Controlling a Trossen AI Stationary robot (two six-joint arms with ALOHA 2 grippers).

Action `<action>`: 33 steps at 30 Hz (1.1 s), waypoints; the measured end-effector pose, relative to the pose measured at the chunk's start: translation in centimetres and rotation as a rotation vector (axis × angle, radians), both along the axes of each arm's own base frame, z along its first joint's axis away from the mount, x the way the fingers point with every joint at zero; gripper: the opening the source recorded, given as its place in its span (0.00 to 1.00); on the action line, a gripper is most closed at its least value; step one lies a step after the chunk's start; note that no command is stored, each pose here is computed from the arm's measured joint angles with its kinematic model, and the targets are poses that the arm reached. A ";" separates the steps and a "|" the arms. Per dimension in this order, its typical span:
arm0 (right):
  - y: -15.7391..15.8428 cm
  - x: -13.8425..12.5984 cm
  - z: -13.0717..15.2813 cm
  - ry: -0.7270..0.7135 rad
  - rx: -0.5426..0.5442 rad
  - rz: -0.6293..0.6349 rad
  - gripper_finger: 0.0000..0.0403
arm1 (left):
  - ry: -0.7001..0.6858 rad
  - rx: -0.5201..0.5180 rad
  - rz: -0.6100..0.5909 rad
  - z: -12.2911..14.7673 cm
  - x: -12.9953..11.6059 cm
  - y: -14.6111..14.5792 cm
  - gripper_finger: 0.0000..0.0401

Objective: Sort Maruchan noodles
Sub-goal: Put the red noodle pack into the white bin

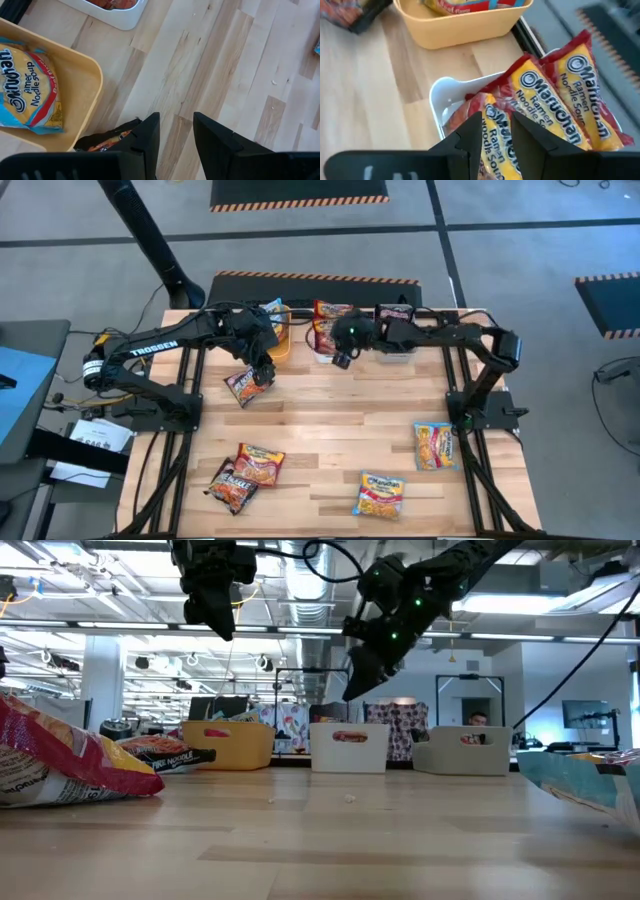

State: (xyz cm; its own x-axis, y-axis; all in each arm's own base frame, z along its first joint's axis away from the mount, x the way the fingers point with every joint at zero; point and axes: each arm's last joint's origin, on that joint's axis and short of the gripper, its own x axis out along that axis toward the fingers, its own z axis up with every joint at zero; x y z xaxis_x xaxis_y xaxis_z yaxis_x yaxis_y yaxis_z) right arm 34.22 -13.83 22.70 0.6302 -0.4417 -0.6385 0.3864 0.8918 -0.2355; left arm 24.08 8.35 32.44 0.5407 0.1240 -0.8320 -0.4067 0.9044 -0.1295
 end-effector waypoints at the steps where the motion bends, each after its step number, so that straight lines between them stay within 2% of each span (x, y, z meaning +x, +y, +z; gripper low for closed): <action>1: -0.5 -0.1 0.5 -0.002 0.038 -0.010 0.31 | 0.000 0.000 0.000 0.0 0.0 0.0 0.26; 10: -2.4 0.4 6.9 -0.008 0.110 0.030 0.31 | -0.001 0.002 -0.002 0.0 0.0 0.0 0.26; 16: -3.9 -0.7 8.1 -0.008 0.243 0.088 0.31 | 0.000 0.001 -0.001 0.0 0.0 0.0 0.26; 20: -4.5 -1.4 7.8 -0.012 0.358 0.097 0.31 | 0.000 0.001 -0.002 0.0 0.0 0.0 0.26; 27: -4.9 -1.7 7.6 -0.018 0.412 0.036 0.31 | -0.002 0.002 -0.002 0.0 0.0 0.0 0.26; 33: -4.9 0.3 4.5 0.050 0.429 0.026 0.31 | -0.004 0.002 -0.001 0.0 0.0 0.0 0.26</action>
